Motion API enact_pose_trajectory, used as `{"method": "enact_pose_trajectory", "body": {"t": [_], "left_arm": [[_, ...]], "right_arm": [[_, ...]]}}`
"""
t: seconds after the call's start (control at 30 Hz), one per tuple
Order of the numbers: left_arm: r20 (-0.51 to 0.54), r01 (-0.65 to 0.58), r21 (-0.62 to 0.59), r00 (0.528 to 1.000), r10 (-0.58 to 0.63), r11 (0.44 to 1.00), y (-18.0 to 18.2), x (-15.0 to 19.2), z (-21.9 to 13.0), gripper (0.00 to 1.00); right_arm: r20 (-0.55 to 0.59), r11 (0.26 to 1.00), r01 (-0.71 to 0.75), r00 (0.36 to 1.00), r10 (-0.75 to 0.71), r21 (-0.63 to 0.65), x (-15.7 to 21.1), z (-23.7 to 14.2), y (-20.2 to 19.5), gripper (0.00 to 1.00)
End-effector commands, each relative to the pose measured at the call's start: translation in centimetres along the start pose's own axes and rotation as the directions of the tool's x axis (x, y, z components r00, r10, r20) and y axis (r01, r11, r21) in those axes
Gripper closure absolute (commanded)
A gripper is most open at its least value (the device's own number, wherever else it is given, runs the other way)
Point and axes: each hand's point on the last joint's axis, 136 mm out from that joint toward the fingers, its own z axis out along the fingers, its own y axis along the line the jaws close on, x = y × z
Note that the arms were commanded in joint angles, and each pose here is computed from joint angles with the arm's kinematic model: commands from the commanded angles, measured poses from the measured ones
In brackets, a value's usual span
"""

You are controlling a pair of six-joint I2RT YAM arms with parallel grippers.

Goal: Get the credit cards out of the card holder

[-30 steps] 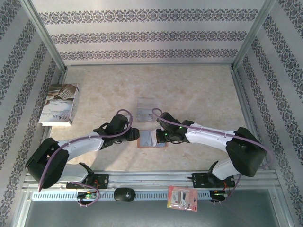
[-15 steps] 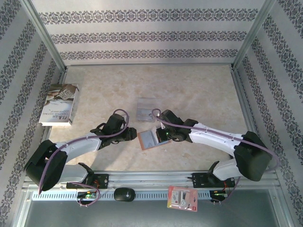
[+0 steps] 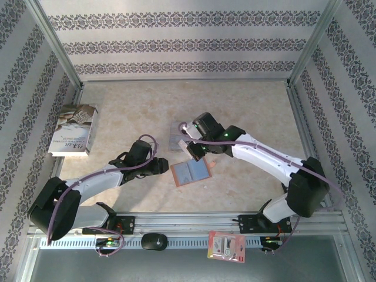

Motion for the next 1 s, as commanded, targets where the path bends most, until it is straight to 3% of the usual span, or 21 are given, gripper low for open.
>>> {"method": "enact_pose_trajectory", "body": {"t": [0.0, 0.23, 0.53, 0.67, 0.97], "left_arm": [[-0.029, 0.005, -0.010, 1.000, -0.005, 1.000, 0.8, 0.8, -0.7, 0.57], [-0.029, 0.026, -0.034, 0.999, -0.027, 0.999, 1.4, 0.9, -1.9, 0.56], [-0.035, 0.049, -0.066, 0.998, -0.052, 0.997, 2.5, 0.7, -3.5, 0.56], [-0.029, 0.064, -0.065, 0.997, -0.066, 0.996, 2.7, 0.4, -3.6, 0.56], [-0.049, 0.080, -0.062, 0.995, -0.083, 0.995, 2.6, -0.5, -2.7, 0.56]], "right_arm": [[-0.089, 0.973, 0.228, 0.970, -0.225, 0.023, -0.1, -0.1, -1.1, 1.00], [-0.141, 0.907, 0.421, 0.898, -0.417, -0.003, -3.9, 0.4, -2.3, 1.00], [-0.140, 0.834, 0.541, 0.823, -0.551, -0.107, -8.3, 1.4, -3.1, 1.00], [-0.169, 0.805, 0.575, 0.787, -0.593, -0.146, -7.9, 2.0, -3.4, 1.00], [-0.171, 0.799, 0.567, 0.783, -0.599, -0.202, -6.0, 3.7, -3.8, 1.00]]}}
